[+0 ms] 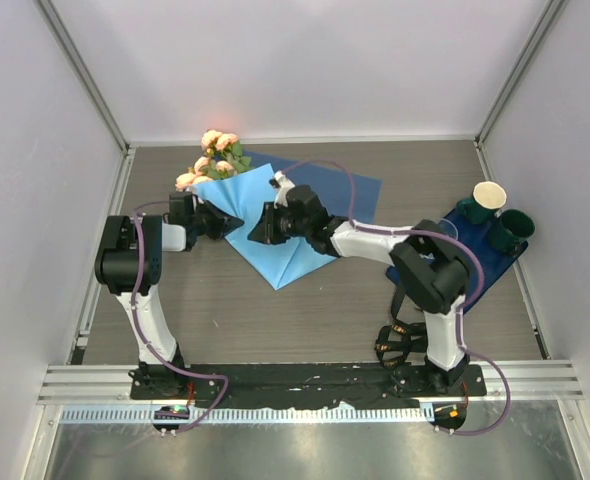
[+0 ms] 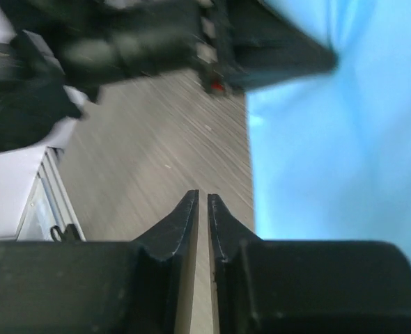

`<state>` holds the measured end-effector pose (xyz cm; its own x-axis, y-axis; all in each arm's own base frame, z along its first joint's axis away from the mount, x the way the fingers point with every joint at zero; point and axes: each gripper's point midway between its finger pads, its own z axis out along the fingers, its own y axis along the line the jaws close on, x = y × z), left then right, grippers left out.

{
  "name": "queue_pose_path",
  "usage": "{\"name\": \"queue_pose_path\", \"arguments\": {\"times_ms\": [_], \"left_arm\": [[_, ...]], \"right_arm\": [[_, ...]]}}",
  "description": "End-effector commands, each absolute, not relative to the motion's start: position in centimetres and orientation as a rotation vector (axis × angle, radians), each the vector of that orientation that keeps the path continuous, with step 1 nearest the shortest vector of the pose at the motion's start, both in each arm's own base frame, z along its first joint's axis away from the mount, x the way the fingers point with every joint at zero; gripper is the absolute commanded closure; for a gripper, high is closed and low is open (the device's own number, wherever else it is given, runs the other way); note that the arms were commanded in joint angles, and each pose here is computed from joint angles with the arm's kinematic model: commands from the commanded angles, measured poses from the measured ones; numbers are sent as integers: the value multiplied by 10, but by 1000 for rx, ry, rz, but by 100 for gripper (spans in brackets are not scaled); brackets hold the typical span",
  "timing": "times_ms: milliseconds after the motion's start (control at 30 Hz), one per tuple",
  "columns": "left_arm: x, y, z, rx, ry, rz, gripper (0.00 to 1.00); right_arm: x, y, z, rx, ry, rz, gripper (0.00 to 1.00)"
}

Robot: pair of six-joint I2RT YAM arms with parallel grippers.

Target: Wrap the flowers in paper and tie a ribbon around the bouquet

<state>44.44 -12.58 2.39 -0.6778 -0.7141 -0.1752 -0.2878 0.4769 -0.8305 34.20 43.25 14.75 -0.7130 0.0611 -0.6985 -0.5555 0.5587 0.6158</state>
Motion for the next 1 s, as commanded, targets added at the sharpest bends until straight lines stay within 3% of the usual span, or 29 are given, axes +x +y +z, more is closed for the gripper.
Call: {"name": "queue_pose_path", "arguments": {"times_ms": [0,100,167,200,233,500,967], "left_arm": [[444,-124,14,-817,2248,-1105,89],[442,-126,14,-812,2251,-1123,89],[441,-126,16,-807,2256,-1117,88],[441,-126,18,-803,2255,-1118,87],[442,-126,21,-797,2252,-1120,87],[442,-127,39,-790,2246,-1128,78],[435,-127,45,-792,2254,-1126,71]], "right_arm": [[337,435,97,-333,2196,1287,87],[329,425,90,-339,2221,1287,87],[333,408,104,-328,2191,1233,77],[333,399,104,-352,2202,1178,62],[336,391,111,-357,2201,1133,57],[362,312,112,-220,2222,1055,36],[413,343,90,-262,2201,1110,39]]}}
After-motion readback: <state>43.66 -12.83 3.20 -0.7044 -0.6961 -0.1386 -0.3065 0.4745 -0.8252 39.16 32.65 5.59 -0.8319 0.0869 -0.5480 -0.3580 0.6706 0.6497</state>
